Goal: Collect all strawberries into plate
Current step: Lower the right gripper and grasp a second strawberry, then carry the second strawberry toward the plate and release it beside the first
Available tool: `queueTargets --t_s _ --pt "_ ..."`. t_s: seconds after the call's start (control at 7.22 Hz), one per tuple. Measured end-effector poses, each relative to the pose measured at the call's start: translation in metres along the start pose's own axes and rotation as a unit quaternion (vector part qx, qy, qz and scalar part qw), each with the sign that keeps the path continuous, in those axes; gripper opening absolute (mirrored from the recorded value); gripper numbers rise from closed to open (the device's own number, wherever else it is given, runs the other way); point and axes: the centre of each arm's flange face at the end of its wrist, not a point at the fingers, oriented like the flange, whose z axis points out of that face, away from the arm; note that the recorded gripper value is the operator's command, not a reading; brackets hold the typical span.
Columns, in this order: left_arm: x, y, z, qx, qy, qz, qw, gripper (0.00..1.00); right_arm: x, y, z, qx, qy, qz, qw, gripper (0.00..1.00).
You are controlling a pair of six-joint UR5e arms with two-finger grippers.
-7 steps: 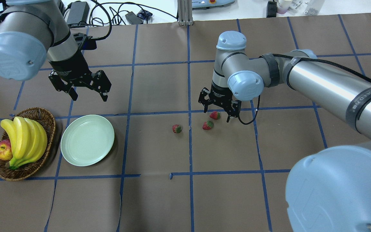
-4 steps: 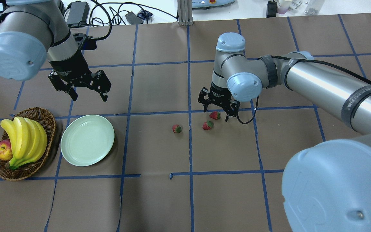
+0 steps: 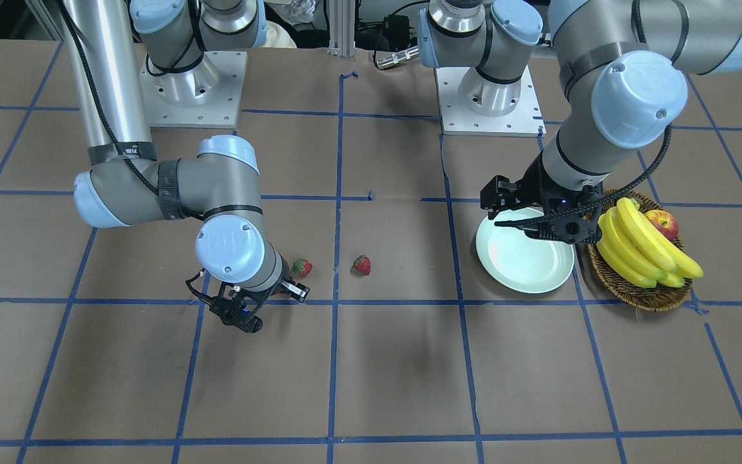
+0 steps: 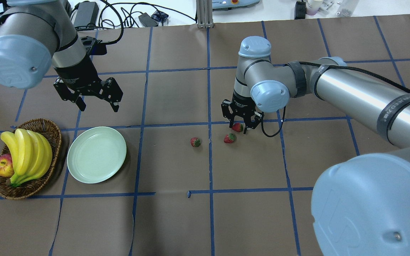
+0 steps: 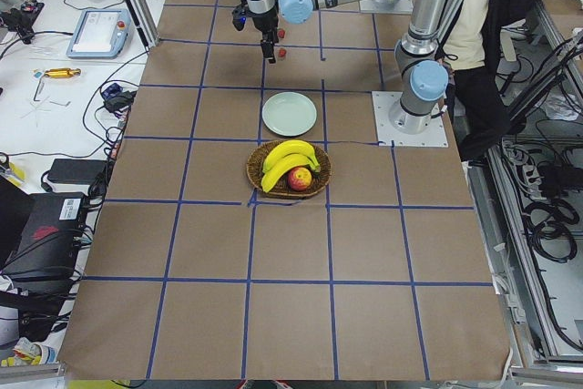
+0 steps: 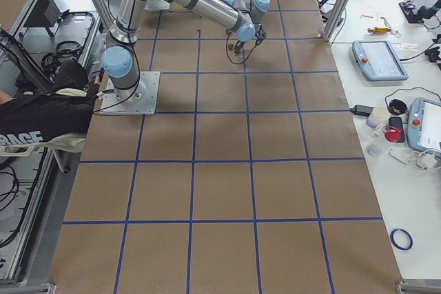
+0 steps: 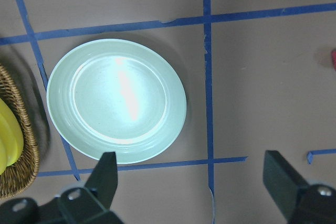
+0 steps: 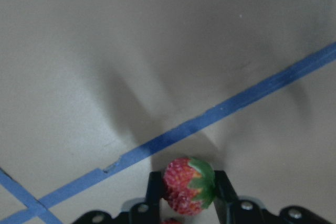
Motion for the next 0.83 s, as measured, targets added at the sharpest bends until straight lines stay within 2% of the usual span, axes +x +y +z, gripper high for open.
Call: queueTargets --t_s 0.28,0.42,0.55,0.83 --pt "0.000 0.001 -0.002 0.002 0.000 0.000 1.0000 1.00 -0.004 0.000 -0.029 0.021 -0.013 -0.006 0.9997 0.00" --pt "0.000 0.001 -0.002 0.002 0.000 -0.001 1.0000 1.00 -0.013 0.008 -0.062 0.037 -0.026 -0.016 0.9988 0.00" --pt "0.000 0.001 -0.001 0.001 -0.001 -0.001 1.0000 1.00 -0.030 0.029 -0.088 0.050 -0.036 -0.038 0.9974 0.00" --pt "-0.001 0.001 0.000 -0.001 -0.001 -0.002 1.0000 1.00 -0.073 0.087 -0.096 0.056 -0.043 -0.099 0.9926 0.00"
